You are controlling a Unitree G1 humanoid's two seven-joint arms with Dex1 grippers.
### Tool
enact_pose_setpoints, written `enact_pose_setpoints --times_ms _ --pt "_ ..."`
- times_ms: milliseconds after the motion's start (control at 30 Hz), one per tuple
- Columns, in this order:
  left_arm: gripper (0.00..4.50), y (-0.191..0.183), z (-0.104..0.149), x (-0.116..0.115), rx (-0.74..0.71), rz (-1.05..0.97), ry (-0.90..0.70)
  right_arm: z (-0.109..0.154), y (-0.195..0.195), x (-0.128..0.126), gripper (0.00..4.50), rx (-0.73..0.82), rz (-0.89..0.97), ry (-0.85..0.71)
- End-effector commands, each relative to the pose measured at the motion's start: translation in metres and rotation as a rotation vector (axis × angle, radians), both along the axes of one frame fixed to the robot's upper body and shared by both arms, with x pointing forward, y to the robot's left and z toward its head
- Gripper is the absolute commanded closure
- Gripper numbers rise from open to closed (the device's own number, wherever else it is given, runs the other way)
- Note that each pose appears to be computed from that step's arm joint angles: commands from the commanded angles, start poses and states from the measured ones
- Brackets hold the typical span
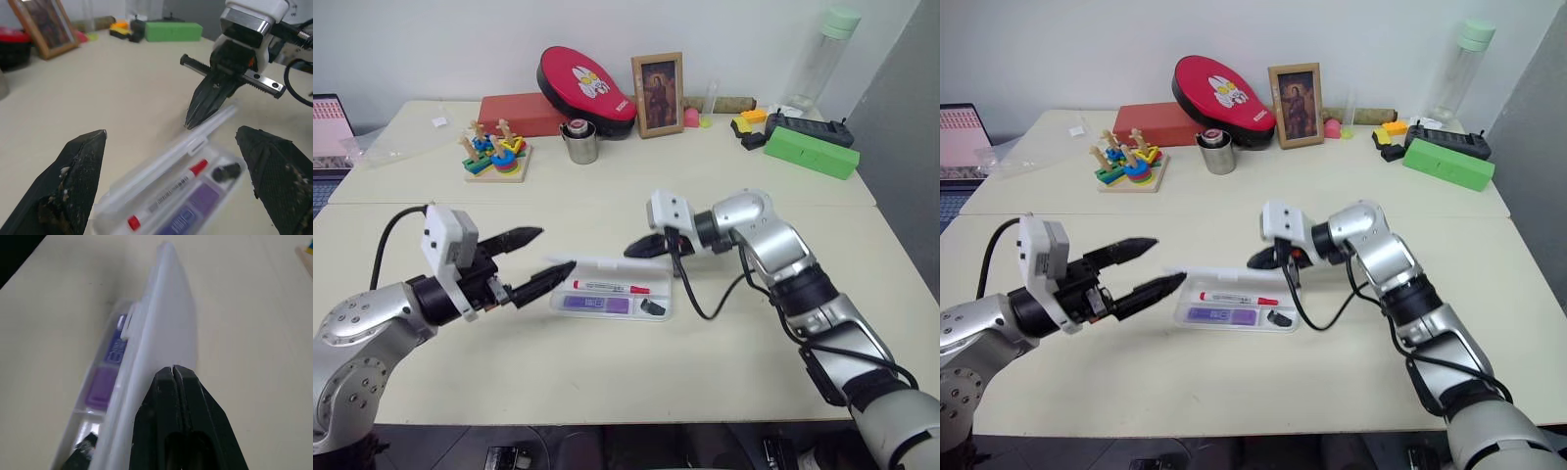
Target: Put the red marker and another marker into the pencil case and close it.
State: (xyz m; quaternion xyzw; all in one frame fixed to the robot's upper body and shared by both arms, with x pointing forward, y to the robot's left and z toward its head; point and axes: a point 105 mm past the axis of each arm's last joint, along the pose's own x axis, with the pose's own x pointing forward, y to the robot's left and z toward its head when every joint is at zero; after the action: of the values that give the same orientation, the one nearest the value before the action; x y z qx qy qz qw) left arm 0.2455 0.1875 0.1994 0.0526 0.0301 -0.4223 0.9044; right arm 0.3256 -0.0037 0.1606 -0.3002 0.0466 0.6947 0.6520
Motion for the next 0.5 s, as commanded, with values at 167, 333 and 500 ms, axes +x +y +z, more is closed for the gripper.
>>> enact_pose_setpoints --times_ms 167,333,500 --pt "0.0 0.001 -0.015 -0.014 0.114 -0.063 0.071 -0.055 -0.001 -0.008 4.49 -0.202 -0.034 -0.063" --pt "0.0 0.009 -0.013 0.001 0.078 0.038 0.051 -0.043 0.002 -0.011 4.49 -0.091 -0.05 -0.002" --pt "0.0 0.03 -0.012 0.027 0.005 0.228 0.009 -0.001 -0.009 -0.003 4.49 0.164 -0.132 0.073"
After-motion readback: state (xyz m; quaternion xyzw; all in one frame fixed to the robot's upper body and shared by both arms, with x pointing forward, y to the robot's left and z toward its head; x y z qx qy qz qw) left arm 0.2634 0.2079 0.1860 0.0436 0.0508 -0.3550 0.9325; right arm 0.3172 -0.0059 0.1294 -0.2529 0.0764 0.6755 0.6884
